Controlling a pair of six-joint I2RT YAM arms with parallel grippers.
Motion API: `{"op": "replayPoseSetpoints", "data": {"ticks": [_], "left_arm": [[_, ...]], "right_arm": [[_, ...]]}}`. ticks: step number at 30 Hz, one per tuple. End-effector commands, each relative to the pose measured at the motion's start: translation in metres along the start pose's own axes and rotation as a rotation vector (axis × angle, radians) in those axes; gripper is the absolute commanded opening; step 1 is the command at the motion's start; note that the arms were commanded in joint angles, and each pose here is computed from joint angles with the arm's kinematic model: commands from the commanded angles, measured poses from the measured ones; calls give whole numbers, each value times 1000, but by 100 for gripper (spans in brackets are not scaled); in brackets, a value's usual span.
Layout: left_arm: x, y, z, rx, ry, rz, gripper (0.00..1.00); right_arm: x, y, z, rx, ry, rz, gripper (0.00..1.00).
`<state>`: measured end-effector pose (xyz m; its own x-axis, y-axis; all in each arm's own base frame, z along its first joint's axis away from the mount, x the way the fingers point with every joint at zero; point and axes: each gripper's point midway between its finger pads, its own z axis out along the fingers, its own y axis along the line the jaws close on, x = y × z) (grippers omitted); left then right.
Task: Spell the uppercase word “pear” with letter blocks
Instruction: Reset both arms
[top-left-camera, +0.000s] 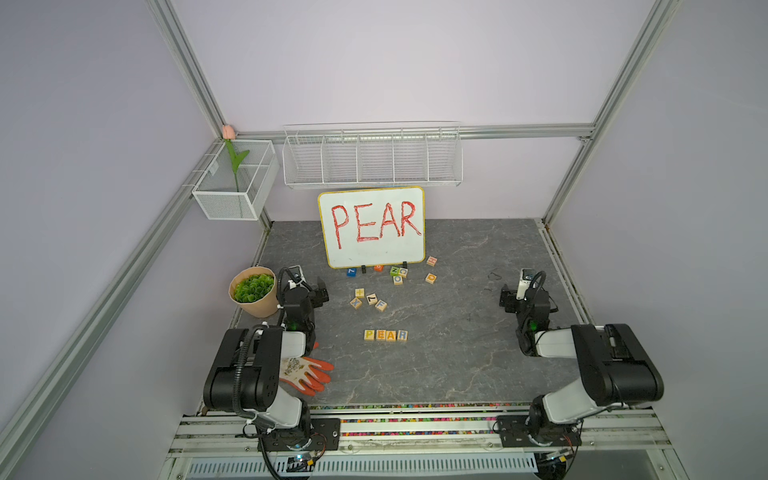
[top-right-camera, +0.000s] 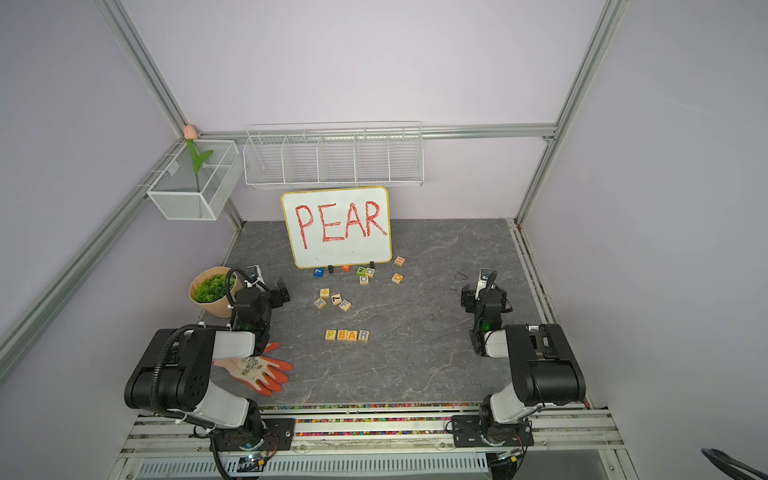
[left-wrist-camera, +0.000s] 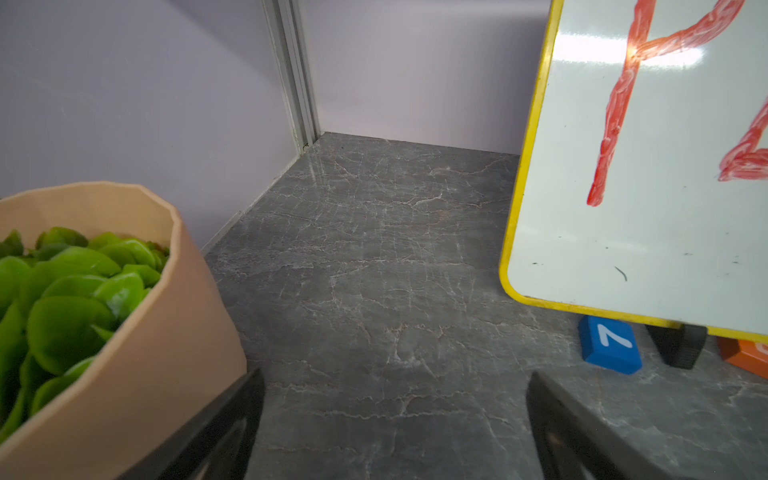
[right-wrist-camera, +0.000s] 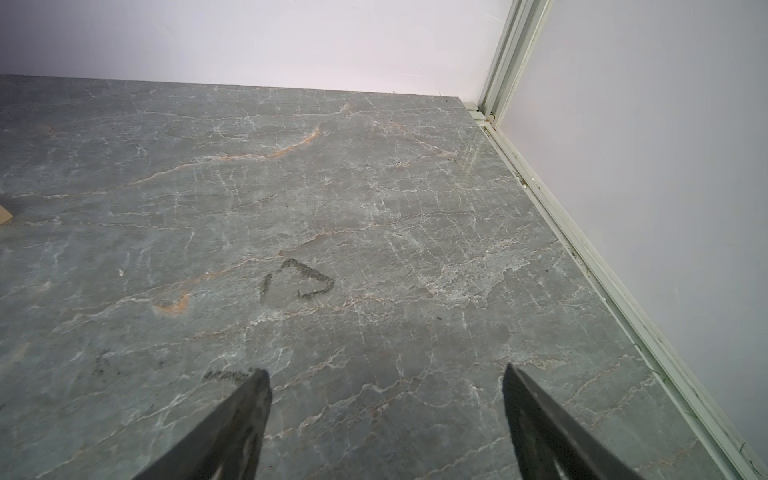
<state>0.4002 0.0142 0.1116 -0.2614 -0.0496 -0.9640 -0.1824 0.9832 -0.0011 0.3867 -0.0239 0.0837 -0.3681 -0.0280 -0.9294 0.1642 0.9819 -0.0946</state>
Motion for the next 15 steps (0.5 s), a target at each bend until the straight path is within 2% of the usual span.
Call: {"op": "replayPoseSetpoints", "data": {"ticks": [1, 15], "left_arm": [[-5, 1, 2, -4, -17, 16, 99], [-6, 1, 3, -4, -17, 15, 99]], "right_arm": [[-12, 2, 0, -12, -37, 10, 89], [-13, 2, 0, -12, -41, 11, 89]]}}
